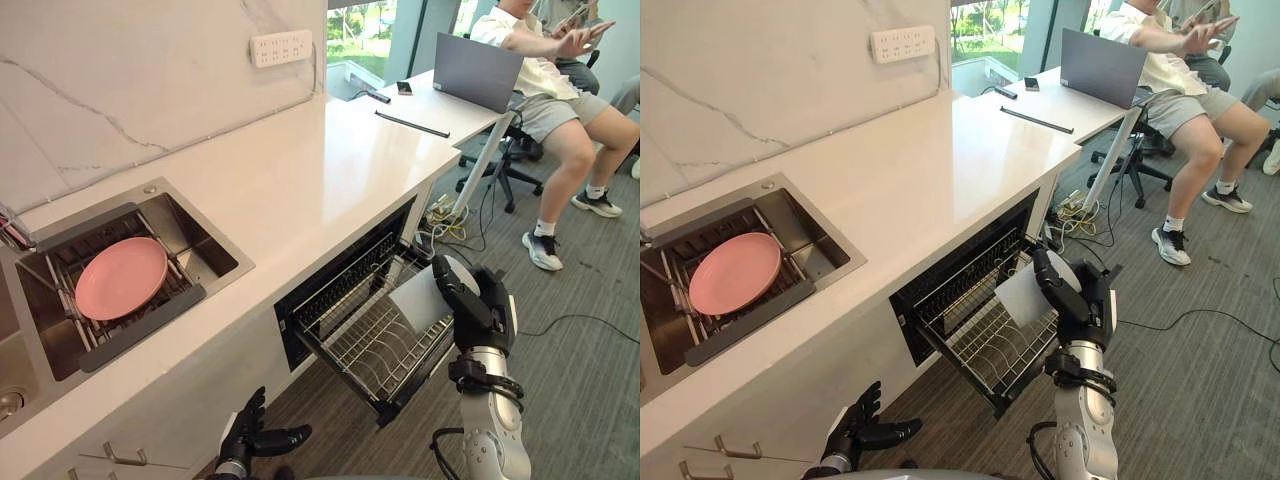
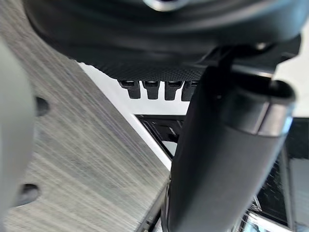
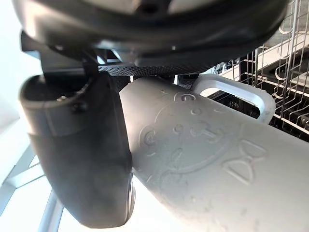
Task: Walk over to the sink, pick up the cup, carry it to the dishwasher, place the cup inside the dishwasher, then close the dishwasher door
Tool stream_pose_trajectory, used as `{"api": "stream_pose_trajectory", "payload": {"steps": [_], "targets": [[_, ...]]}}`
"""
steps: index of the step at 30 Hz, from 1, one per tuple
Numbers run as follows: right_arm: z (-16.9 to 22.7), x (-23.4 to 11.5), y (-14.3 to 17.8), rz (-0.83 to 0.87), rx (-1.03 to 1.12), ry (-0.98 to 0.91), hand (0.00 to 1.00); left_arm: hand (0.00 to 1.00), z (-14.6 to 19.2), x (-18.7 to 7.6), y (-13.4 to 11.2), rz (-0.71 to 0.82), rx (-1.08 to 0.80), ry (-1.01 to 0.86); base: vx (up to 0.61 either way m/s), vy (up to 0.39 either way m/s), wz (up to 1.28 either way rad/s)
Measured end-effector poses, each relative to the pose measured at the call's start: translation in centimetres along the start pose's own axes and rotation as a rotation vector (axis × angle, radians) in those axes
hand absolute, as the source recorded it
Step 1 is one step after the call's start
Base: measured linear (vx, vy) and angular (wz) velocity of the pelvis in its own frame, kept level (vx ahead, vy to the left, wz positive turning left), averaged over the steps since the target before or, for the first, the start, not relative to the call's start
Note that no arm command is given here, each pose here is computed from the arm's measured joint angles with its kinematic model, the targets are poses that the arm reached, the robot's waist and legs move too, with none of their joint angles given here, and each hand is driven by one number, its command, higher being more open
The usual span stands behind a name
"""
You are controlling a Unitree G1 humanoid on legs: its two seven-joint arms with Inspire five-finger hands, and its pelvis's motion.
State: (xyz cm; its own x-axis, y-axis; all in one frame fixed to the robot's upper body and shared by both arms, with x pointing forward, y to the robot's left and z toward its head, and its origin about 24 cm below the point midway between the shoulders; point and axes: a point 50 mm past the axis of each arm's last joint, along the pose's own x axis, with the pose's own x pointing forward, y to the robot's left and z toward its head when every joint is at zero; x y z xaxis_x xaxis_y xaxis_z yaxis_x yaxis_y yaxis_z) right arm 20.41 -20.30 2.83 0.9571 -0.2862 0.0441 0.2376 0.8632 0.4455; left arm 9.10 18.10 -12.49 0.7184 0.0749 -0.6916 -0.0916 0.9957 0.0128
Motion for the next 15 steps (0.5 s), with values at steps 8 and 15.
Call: {"api": "stream_pose_trajectory", "payload": {"steps": [8, 15], "targets": [[1.0, 1.0, 0.1, 0.052, -0.157, -0.032, 0.00, 1.00, -0.2, 0.6, 0.9, 0.058, -0.014, 0.024, 0.00, -0.017, 0.03], [2.2, 3.9, 0.8, 0.132, -0.343, -0.075, 0.00, 1.00, 1.2, 1.5, 0.7, 0.052, -0.007, -0.025, -0.03, -0.011, 0.06]]}}
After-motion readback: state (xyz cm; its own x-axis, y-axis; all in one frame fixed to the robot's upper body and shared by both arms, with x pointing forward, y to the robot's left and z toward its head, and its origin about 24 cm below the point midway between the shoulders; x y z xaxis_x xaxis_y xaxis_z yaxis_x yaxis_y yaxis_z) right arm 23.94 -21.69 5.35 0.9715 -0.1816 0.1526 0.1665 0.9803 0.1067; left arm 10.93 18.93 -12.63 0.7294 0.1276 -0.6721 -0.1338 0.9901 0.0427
